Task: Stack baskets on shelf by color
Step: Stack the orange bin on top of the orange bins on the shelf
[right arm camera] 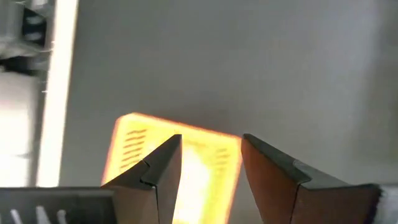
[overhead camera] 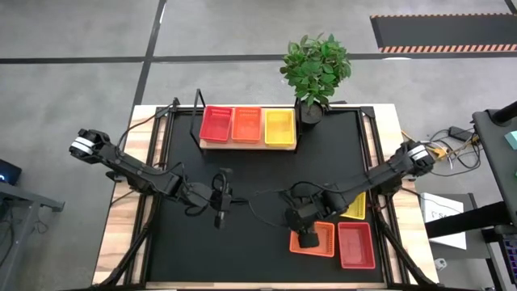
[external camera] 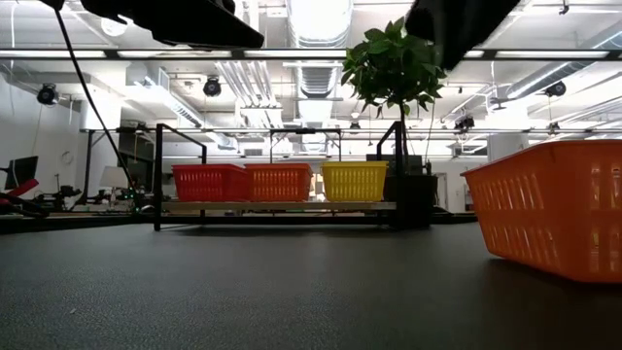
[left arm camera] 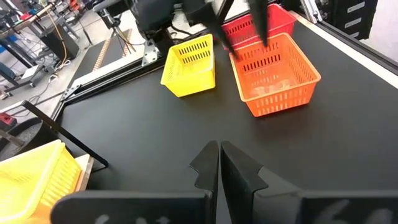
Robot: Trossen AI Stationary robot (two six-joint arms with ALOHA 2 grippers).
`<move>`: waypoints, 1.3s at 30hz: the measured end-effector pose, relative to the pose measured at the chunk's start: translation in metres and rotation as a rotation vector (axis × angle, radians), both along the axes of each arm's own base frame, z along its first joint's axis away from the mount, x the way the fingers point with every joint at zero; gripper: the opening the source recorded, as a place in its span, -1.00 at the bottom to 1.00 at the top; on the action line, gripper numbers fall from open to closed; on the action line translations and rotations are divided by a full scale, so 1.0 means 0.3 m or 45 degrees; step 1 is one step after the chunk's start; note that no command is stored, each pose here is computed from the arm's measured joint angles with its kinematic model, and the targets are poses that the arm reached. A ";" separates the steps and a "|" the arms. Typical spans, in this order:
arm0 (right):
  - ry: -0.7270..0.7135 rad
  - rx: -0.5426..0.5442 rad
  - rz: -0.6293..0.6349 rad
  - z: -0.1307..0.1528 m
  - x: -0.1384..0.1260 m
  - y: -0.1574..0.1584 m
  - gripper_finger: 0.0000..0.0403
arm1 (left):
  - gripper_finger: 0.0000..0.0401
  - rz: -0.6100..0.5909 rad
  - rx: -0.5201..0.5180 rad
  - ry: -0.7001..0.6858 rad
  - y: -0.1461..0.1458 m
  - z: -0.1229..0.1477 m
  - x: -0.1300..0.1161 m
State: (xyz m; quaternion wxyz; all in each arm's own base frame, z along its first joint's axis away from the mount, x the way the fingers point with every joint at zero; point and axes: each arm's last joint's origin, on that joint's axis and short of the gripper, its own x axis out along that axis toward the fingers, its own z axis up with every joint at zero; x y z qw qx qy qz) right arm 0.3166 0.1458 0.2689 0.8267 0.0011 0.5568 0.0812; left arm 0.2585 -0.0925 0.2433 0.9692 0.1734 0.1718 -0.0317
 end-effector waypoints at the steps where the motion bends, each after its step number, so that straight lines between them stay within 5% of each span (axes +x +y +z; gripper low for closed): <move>1: 0.010 0.024 0.008 0.000 -0.009 0.019 -0.21 | -0.99 -0.001 0.001 -0.005 0.000 0.002 0.001; 8: 0.056 0.010 0.185 -0.037 -0.062 0.149 -0.28 | -0.99 -0.001 -0.017 -0.062 -0.001 0.021 0.004; 17: -0.024 -0.464 0.349 -0.141 -0.022 0.168 -0.41 | -0.99 -0.001 -0.020 -0.067 0.000 0.022 0.003; 29: 0.096 -0.507 0.671 -0.274 0.052 0.147 -0.31 | -0.99 -0.010 0.007 -0.061 0.000 0.019 0.002; 34: 0.062 -0.497 0.603 -0.289 0.105 0.093 -0.50 | -0.99 -0.010 0.008 -0.062 0.000 0.019 0.002; 39: 0.040 -0.600 0.314 -0.268 0.156 -0.033 -0.71 | -0.99 -0.009 0.006 -0.064 0.000 0.019 0.002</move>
